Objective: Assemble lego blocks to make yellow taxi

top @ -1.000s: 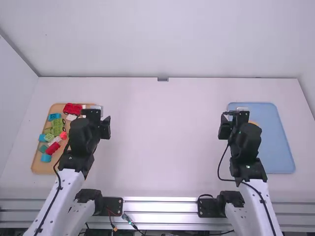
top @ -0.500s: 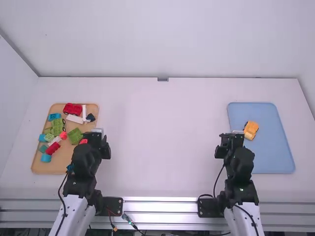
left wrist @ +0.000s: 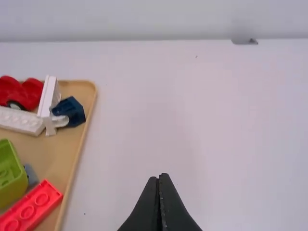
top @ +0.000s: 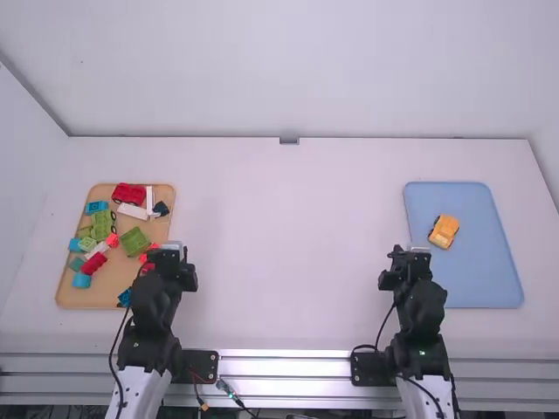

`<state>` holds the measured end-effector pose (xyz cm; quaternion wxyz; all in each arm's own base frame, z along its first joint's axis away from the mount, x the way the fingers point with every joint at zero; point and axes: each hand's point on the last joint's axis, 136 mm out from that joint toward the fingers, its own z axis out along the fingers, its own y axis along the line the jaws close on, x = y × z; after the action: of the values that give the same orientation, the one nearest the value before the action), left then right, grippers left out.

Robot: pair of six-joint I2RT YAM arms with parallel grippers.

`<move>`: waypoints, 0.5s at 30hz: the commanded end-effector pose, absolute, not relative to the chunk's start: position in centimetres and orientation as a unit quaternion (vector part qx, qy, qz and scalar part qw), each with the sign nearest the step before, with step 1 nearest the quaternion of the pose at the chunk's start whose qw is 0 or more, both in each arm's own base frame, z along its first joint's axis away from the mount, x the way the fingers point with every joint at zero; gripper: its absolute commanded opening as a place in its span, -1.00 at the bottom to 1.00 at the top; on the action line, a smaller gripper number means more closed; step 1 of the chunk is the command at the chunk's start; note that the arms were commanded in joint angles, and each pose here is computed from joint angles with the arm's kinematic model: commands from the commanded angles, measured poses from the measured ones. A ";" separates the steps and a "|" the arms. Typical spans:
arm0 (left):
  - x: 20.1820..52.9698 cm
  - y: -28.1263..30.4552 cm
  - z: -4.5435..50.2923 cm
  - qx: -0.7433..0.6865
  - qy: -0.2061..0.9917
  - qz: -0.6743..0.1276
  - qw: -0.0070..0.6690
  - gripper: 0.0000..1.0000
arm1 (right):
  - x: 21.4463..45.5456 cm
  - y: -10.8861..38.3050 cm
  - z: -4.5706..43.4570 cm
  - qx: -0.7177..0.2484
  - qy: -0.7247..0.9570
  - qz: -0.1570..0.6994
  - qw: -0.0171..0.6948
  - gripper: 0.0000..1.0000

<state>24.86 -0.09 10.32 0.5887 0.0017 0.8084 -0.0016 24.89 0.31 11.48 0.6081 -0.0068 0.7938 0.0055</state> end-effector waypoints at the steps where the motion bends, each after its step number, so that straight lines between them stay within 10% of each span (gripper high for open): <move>1: 24.8 0.0 10.6 0.000 0.801 0.000 0.599 -1.00 | 24.8 0.3 11.6 -0.005 0.788 0.006 0.616 -1.00; 15: 24.6 0.0 14.2 0.000 0.752 0.000 0.659 -1.00 | 24.6 0.3 14.8 -0.005 0.743 0.006 0.669 -1.00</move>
<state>24.68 -0.08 14.41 0.6587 0.0013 0.7524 -0.0014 24.57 0.33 15.17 0.6704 -0.0075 0.7420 0.0055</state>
